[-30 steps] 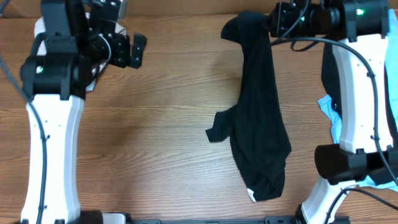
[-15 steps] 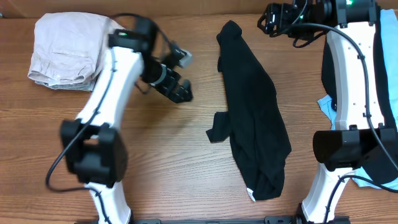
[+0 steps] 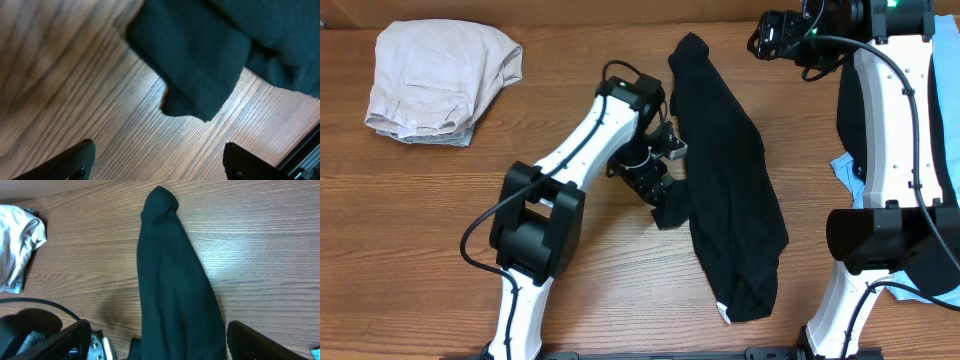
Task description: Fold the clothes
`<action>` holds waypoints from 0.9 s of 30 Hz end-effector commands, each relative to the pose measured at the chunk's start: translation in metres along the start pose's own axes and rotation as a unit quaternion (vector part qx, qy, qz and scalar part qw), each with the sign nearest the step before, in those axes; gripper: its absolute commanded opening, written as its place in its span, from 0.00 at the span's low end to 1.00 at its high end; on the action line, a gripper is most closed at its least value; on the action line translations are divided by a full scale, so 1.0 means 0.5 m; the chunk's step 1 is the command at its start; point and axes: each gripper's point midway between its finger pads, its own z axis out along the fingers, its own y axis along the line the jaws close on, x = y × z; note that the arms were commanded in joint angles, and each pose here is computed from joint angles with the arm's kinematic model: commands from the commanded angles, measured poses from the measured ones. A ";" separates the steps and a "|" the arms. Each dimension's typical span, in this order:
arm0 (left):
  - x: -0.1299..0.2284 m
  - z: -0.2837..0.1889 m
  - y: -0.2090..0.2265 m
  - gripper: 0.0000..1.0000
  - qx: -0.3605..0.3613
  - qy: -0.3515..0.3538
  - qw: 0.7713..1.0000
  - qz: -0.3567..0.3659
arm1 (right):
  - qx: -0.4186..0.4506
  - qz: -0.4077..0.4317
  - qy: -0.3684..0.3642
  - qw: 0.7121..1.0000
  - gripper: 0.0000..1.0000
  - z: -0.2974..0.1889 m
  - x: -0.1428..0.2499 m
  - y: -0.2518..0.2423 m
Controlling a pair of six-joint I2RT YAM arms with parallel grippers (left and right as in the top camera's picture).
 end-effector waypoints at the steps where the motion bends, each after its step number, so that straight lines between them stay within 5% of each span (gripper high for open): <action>1: -0.016 0.016 -0.020 0.83 -0.014 0.006 1.000 0.016 | 0.013 -0.005 -0.017 1.000 0.90 -0.023 -0.011 -0.004; 9: -0.024 0.054 -0.080 0.84 -0.038 0.032 0.990 0.129 | 0.021 -0.004 -0.013 1.000 0.90 -0.023 -0.006 -0.010; 15: -0.030 0.060 -0.078 0.75 -0.046 0.028 0.990 0.134 | 0.021 -0.005 -0.012 1.000 0.90 -0.023 -0.005 -0.010; 27: -0.003 0.110 -0.064 0.81 -0.043 0.043 0.990 0.128 | 0.022 -0.004 -0.009 1.000 0.91 -0.023 -0.002 -0.011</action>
